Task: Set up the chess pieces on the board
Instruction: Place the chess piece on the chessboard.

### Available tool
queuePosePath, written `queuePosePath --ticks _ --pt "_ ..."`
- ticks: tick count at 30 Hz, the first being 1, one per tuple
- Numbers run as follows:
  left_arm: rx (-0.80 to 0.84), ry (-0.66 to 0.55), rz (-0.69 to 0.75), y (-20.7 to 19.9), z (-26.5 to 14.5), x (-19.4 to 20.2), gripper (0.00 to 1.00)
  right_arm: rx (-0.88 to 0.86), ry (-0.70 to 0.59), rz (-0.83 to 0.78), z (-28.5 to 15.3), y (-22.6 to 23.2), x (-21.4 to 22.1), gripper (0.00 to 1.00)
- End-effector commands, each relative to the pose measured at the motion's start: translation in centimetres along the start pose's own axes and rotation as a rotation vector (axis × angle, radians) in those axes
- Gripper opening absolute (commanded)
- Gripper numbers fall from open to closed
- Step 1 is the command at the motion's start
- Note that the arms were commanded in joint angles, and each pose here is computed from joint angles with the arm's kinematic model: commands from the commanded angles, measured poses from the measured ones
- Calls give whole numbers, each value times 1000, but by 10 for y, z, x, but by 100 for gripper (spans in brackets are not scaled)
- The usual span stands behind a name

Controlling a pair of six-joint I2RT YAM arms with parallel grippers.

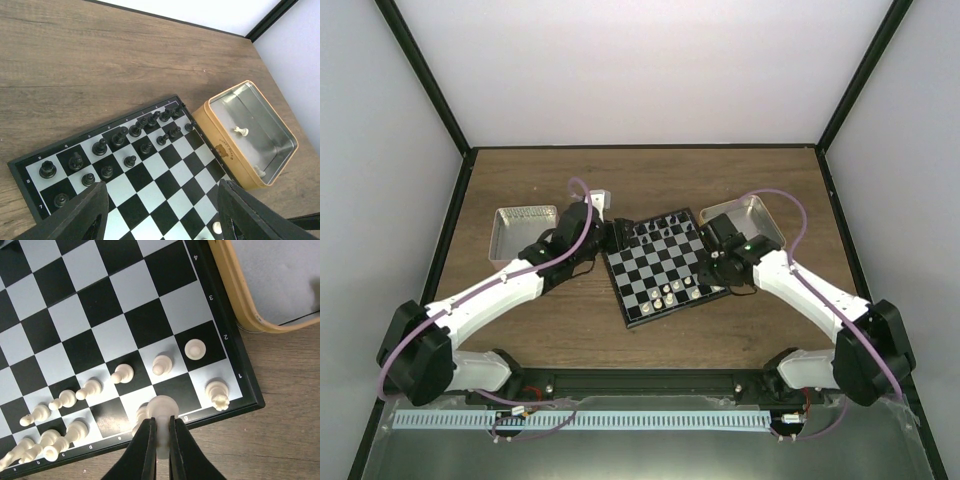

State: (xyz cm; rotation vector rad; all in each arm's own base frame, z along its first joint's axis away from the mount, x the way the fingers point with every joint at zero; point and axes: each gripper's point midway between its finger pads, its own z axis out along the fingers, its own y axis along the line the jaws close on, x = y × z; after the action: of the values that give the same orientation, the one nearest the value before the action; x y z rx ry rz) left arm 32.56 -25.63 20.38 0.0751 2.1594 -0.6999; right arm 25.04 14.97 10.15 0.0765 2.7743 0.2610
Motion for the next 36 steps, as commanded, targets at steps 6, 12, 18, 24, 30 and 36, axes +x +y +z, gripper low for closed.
queuePosePath --ticks 6,12,18,24,30,36 --pt "19 14 -6 -2 5 3 61 24 60 -29 19 -3 14 1" --pt "21 28 -12 -2 8 6 61 25 86 -46 32 -3 20 1" --pt "20 37 -18 -1 10 9 61 39 103 -51 42 -6 25 1" --pt "-4 43 -21 5 12 12 61 60 114 -54 47 -10 28 4" --pt "-9 46 -25 7 12 12 61 62 110 -55 41 -8 24 20" --pt "-13 38 -25 8 10 9 61 63 -12 -27 3 -2 -9 28"
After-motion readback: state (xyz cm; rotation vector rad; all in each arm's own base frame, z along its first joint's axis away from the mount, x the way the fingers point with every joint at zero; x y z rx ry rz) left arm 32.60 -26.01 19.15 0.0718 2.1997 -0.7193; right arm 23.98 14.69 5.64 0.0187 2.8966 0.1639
